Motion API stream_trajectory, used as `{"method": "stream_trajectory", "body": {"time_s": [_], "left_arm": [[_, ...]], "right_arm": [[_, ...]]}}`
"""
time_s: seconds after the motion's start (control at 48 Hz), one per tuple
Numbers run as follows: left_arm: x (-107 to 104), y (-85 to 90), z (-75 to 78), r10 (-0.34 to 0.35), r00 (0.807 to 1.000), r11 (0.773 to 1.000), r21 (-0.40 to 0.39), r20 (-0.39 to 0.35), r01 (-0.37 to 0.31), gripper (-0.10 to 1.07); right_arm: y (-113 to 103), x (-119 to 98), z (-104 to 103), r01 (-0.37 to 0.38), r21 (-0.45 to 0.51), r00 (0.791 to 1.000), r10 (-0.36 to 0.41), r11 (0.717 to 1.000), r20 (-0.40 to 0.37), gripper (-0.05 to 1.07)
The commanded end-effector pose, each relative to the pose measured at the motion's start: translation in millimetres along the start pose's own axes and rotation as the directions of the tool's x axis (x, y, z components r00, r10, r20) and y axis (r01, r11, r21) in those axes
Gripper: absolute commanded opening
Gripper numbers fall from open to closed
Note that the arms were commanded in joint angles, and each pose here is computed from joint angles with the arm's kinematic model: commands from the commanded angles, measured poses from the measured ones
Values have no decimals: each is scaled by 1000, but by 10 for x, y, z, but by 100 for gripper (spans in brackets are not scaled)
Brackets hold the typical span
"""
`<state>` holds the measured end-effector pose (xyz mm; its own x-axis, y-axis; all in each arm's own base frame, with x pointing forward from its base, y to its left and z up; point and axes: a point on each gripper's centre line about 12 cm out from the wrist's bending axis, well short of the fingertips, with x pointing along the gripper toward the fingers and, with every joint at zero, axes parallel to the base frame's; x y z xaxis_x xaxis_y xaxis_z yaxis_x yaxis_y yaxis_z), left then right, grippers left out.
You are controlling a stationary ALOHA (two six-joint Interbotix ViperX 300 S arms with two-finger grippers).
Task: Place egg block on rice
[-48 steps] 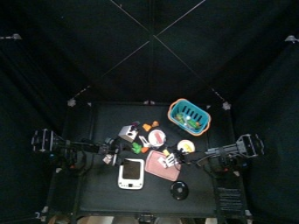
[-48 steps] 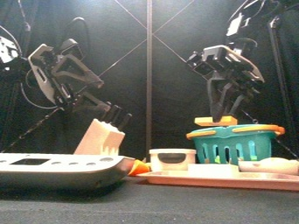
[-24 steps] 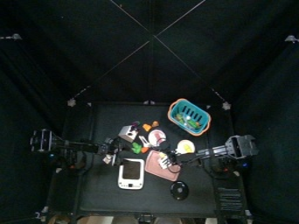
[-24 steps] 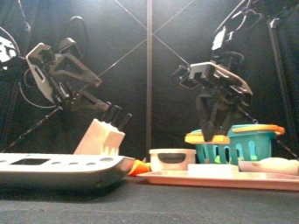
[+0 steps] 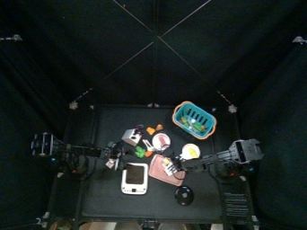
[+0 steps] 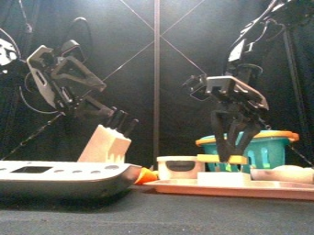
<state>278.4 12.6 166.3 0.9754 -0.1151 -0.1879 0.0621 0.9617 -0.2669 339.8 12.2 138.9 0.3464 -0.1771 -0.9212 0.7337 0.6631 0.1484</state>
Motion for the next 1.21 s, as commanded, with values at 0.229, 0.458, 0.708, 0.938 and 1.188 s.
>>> {"method": "stream_trajectory", "body": {"time_s": [0.229,0.458,0.708,0.938,1.188], "left_arm": [[17,0,49,-1,1000,1000,3,17,1,104],[15,3,54,0,1000,1000,3,19,0,104],[17,1,50,0,1000,1000,2,18,0,104],[17,4,53,1,1000,1000,1,19,-1,104],[17,3,52,0,1000,1000,3,19,0,104]], "right_arm": [[97,-1,18,-38,-9,999,38,999,13,59],[90,12,10,-33,-10,999,33,999,10,59],[93,16,4,-33,-11,999,33,999,9,59],[83,15,-2,-30,-1,1000,30,1000,2,60],[74,11,4,-20,1,1000,20,1000,0,60]]}}
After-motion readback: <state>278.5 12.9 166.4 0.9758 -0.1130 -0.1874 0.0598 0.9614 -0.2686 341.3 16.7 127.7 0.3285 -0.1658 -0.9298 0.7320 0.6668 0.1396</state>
